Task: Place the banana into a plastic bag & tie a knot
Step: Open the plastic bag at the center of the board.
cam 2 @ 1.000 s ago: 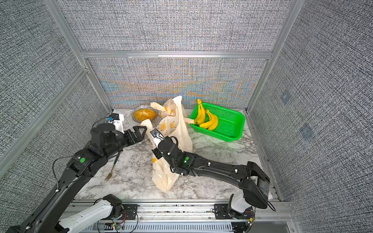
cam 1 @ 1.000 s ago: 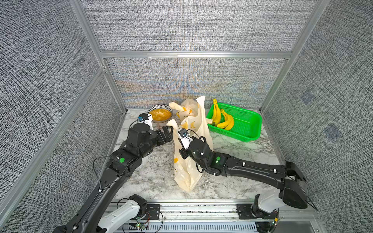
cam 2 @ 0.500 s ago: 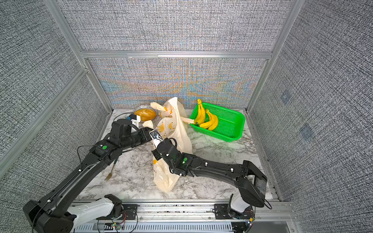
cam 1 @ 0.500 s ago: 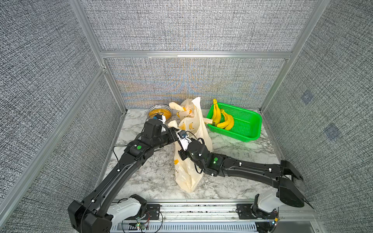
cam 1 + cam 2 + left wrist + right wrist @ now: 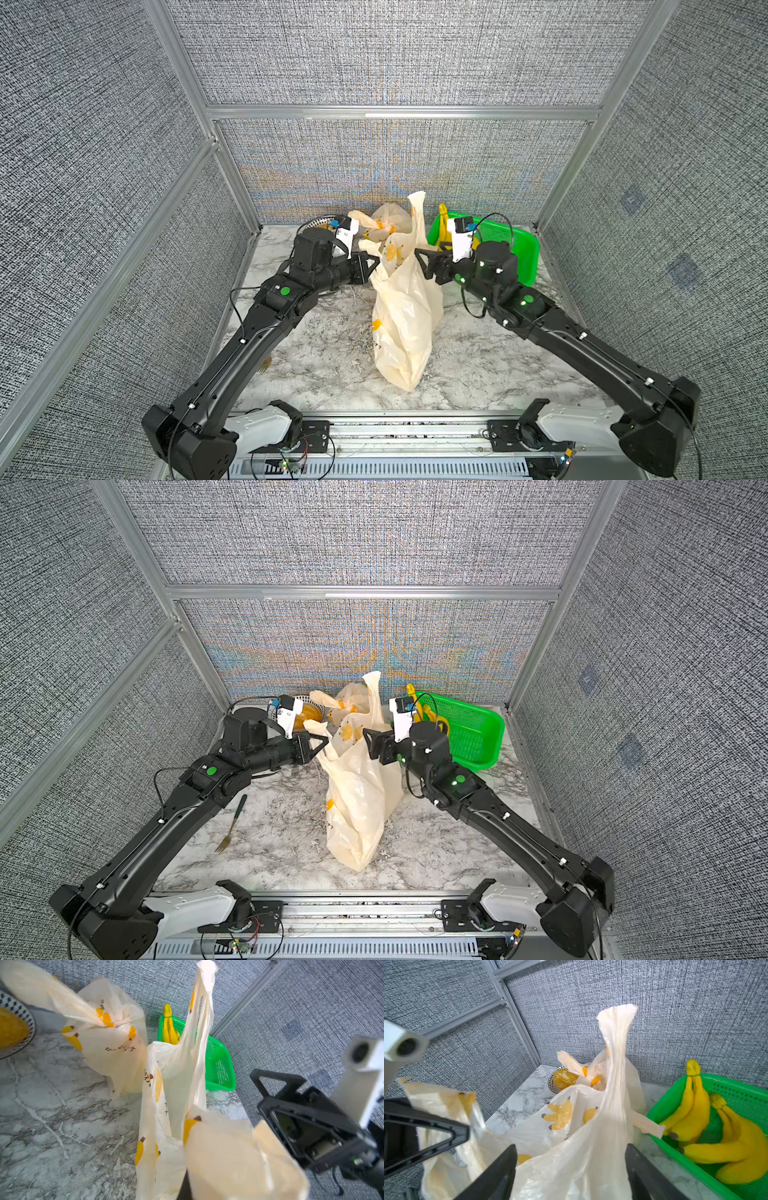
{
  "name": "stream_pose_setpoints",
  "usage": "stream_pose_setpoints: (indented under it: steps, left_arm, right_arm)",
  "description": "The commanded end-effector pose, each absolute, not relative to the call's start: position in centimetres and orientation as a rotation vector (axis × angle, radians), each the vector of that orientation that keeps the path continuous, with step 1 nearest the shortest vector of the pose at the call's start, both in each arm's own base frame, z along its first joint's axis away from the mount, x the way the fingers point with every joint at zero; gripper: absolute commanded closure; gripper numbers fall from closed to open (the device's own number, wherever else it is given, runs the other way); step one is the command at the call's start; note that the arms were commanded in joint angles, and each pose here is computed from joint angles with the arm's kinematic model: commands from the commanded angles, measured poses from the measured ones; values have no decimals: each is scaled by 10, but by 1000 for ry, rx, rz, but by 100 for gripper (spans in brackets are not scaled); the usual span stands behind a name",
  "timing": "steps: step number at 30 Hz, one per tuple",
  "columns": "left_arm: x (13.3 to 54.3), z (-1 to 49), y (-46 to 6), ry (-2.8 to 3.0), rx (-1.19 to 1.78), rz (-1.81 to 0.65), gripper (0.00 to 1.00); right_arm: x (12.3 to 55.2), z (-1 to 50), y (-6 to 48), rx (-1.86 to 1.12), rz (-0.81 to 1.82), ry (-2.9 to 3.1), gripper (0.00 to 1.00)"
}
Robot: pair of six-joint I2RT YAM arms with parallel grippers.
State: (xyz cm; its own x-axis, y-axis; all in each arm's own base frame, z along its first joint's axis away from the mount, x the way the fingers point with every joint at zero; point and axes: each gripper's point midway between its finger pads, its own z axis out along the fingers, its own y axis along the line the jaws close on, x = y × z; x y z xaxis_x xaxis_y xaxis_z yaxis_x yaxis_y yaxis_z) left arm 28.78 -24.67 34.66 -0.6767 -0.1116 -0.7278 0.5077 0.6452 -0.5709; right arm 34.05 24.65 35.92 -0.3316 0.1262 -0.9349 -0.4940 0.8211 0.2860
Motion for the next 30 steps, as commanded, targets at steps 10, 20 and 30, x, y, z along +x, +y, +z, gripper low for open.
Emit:
stream_pose_setpoints:
  steps: [10, 20, 30]
  left_arm:
    - [256, 368, -267, 1952, 620, -1095, 100]
    - [294, 377, -242, 1956, 509, -795, 100]
    - [302, 377, -245, 1884, 481, -809, 100]
  right_arm:
    - [409, 333, 221, -193, 639, 2024, 11]
    - [405, 401, 232, -234, 799, 1820, 100]
    - [345, 389, 222, -195, 796, 1821, 100]
